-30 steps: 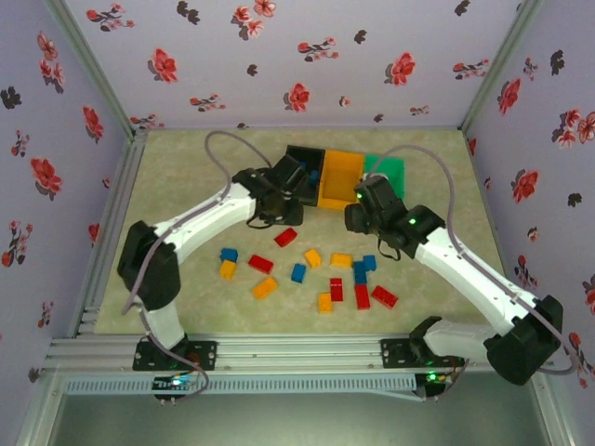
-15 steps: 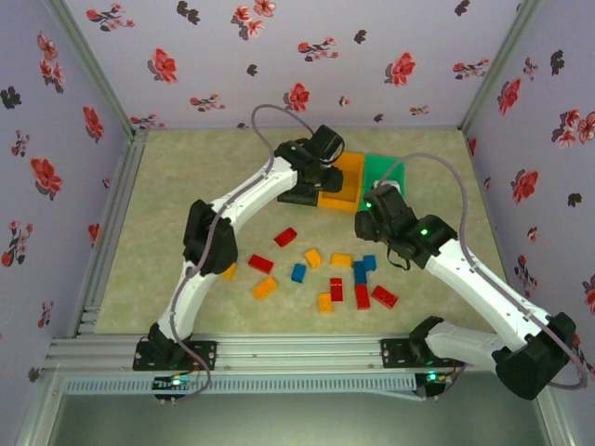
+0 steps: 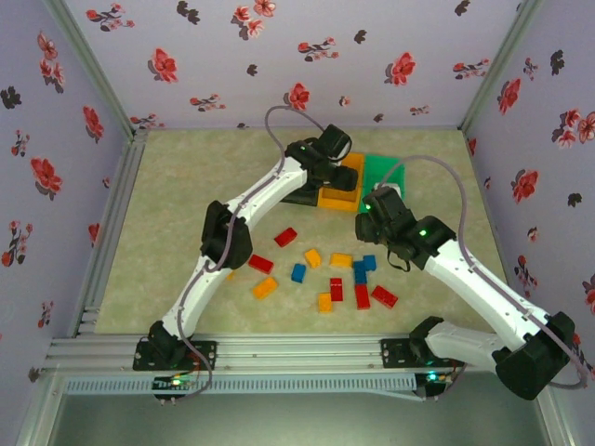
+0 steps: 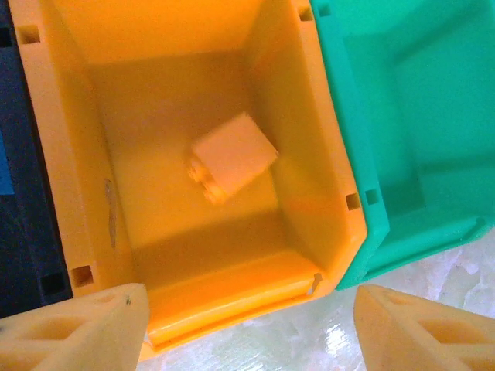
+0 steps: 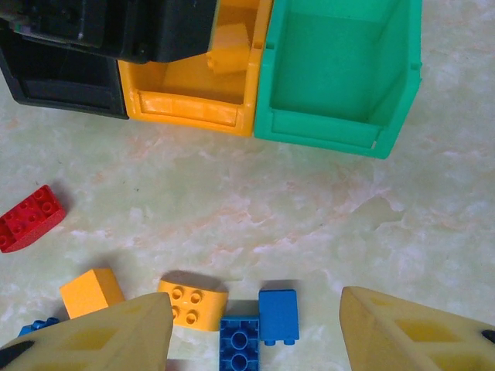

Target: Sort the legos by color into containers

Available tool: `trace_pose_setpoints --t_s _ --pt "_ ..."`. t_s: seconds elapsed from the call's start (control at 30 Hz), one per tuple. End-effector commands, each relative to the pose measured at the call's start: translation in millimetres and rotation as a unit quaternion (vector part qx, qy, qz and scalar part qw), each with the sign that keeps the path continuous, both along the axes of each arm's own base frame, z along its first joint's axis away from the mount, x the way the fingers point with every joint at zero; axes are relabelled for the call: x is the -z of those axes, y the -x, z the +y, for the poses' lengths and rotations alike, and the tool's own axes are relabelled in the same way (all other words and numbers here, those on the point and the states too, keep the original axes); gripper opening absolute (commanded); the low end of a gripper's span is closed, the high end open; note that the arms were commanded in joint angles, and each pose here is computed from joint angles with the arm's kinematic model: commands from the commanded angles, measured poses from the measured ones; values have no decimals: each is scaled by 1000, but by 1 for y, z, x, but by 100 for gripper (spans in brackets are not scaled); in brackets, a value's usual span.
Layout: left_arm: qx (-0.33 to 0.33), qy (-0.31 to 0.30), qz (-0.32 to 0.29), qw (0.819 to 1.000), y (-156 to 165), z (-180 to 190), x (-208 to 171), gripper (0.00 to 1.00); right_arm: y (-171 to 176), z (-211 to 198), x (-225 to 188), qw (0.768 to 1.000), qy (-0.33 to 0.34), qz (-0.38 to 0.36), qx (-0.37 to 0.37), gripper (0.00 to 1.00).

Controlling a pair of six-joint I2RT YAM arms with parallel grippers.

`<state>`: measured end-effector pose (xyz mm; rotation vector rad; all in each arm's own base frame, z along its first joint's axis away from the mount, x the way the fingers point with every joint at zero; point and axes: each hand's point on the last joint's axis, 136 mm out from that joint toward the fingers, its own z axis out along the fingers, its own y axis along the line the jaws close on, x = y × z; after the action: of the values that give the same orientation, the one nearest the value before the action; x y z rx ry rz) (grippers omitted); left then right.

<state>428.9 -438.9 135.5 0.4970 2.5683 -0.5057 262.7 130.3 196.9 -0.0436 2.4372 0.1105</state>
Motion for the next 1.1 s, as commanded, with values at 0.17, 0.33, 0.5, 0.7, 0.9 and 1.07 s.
trace_pose_setpoints --t_s 0.17,0.33,0.5,0.7,0.9,1.07 --pt "9 -6 -23 1000 40 50 -74 70 -3 -11 4 1000 9 0 20 60" --pt "4 -15 -27 1000 66 81 -82 70 -4 -11 5 1000 12 3 21 60" --pt "-10 -24 -32 999 86 108 -85 70 -3 -5 9 1000 1 16 11 60" --pt "-25 -35 -40 998 104 136 -85 70 -1 7 14 999 -13 36 -14 61" --pt "-50 -42 -32 997 113 160 -78 70 -1 25 24 998 -27 43 -41 61" --pt "-66 -52 -22 996 119 173 -69 70 -2 36 33 997 -36 48 -53 61"
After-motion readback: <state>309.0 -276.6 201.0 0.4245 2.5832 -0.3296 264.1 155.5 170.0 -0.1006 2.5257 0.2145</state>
